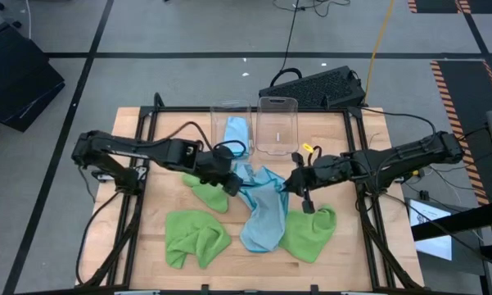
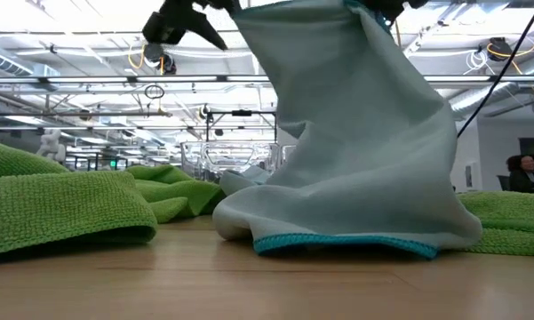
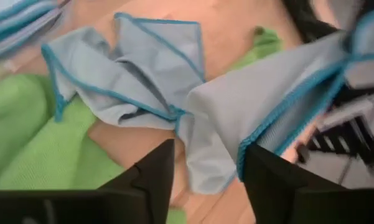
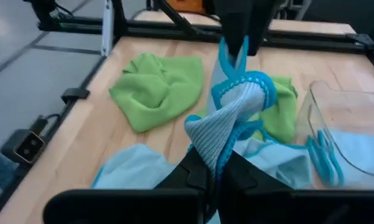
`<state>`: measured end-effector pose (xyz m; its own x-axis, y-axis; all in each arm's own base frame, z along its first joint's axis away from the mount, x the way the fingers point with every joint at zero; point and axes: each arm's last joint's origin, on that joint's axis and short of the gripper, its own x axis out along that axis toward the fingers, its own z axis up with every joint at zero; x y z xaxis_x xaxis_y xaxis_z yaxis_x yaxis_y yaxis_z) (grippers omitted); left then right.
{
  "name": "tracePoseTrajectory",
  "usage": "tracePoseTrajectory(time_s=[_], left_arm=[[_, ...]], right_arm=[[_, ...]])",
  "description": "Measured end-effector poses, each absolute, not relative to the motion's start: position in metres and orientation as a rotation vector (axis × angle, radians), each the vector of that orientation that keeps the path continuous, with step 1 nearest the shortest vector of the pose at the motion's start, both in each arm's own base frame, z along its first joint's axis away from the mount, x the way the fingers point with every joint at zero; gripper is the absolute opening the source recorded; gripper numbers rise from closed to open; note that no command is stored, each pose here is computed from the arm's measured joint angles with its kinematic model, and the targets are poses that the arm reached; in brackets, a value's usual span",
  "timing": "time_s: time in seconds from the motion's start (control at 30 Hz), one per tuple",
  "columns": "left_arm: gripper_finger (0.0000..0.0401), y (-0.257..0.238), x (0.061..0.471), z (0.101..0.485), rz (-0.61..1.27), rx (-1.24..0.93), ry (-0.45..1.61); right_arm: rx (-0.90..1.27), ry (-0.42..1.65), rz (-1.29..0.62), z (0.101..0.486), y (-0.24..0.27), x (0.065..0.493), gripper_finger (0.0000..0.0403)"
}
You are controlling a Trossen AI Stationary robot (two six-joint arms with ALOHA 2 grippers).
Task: Fold microfiber towels
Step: Fold the bottom blue microfiber towel
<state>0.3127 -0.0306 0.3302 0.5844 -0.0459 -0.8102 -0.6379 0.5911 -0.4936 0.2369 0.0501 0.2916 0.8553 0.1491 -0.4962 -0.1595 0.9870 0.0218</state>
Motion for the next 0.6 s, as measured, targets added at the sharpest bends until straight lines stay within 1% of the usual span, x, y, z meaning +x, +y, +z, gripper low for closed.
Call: tracePoseTrajectory(time_s=[0.1, 0.23, 0.37, 0.5, 0.6], left_arm=[[0.0202, -0.025, 0.297, 0.343, 0.352, -0.819, 0.9], [0.0233, -0.018, 0.285, 0.362, 0.29, -0.772, 0.817], [0.0266, -0.018, 0.278, 0.371, 0.239, -0.629, 0.78], [0.0298, -0.028, 0.287, 0.36, 0.212, -0.36, 0.8], [0.0318, -0.039, 0.304, 0.34, 0.131, -0.188, 0.849]], right_arm=[[-0.028, 0.559, 0.18, 0.288, 0.051, 0.234, 0.0004], [-0.031, 0.561, 0.182, 0.288, 0.051, 0.234, 0.0004], [-0.044, 0.535, 0.189, 0.29, 0.052, 0.235, 0.0004], [-0.066, 0.521, 0.205, 0.291, 0.055, 0.235, 0.0004], [-0.077, 0.523, 0.221, 0.291, 0.058, 0.234, 0.0004]])
